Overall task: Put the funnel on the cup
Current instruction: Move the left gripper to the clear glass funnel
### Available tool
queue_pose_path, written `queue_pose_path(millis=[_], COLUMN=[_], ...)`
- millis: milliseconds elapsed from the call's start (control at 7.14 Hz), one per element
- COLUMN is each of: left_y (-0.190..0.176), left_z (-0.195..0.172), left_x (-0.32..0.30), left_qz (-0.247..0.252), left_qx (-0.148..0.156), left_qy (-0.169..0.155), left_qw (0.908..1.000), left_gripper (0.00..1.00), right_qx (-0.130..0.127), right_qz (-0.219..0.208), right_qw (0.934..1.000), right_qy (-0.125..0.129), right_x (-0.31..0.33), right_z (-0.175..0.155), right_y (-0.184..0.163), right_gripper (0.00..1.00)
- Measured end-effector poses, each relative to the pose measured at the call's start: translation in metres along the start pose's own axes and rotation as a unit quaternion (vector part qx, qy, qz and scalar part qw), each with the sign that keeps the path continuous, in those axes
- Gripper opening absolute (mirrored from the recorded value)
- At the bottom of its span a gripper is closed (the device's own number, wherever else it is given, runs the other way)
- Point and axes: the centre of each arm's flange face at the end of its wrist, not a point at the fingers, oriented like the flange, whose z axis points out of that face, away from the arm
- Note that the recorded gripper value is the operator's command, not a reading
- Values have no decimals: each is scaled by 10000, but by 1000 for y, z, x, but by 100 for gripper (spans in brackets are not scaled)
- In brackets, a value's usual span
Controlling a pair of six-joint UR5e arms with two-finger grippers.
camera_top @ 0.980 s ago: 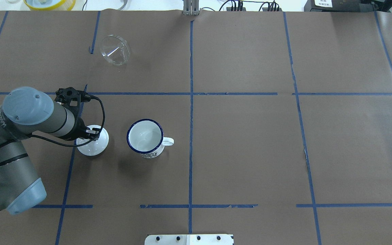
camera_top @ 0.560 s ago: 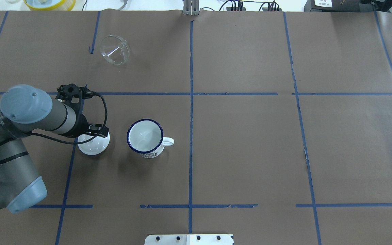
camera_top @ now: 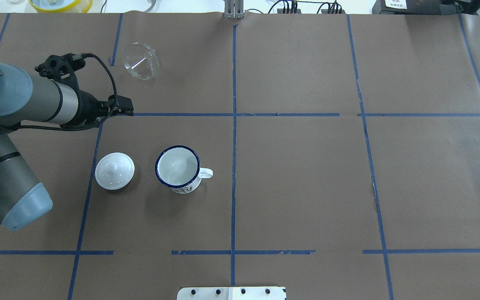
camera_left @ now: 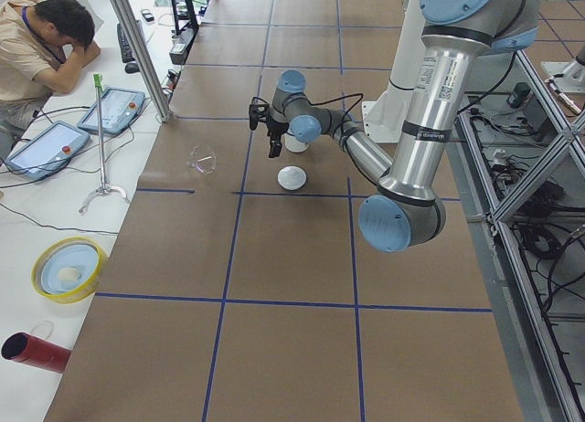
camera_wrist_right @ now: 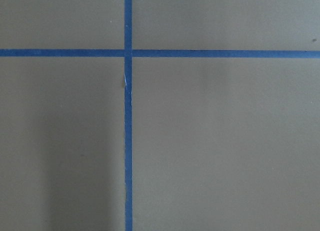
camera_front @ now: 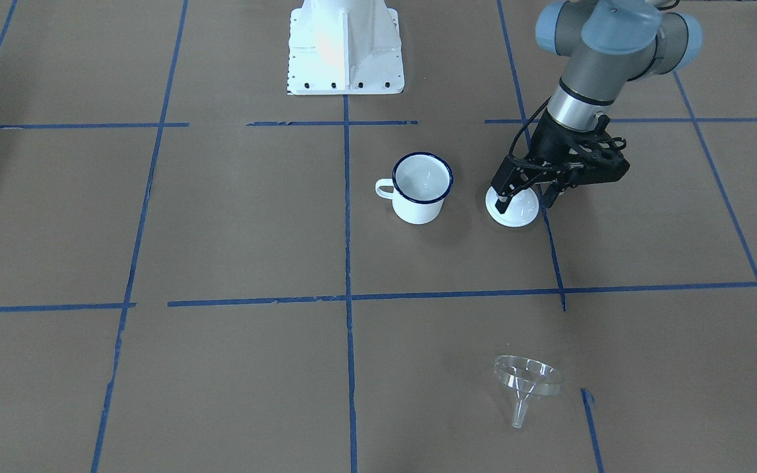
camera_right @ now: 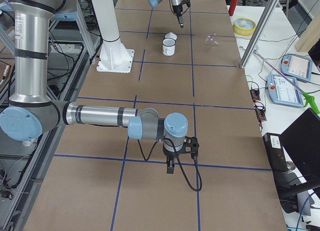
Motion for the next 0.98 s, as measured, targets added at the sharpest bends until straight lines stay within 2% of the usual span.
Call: queue_pose_path(millis=[140, 280, 420, 700, 840, 980], left_y=[-8, -17, -28, -51, -62, -71], left_z=[-1, 8, 28, 78, 103, 120], left_x=[15, 31, 49, 65, 60, 52], left_qz=[-1013, -1886, -2658, -3553, -3797, -3926], left_qx=[293, 489, 663, 980, 1145, 1259], left_qy=[498, 822, 989, 1236, 1371, 1451], left_qw=[9932, 9774, 9567, 9214, 9077, 8994], left_gripper=[100, 100, 100, 100, 100, 100], right_qx=[0, 0, 0, 0, 0, 0], right_qz=[0, 0, -1, 0, 0, 0], right_qw=[10000, 10000, 10000, 10000, 10000, 10000], right_qy=[0, 0, 0, 0, 0, 0], right_x=[0, 0, 0, 0, 0, 0], right_z=[0, 0, 0, 0, 0, 0], right_y=[0, 0, 0, 0, 0, 0], right_gripper=[100, 100, 100, 100, 100, 100])
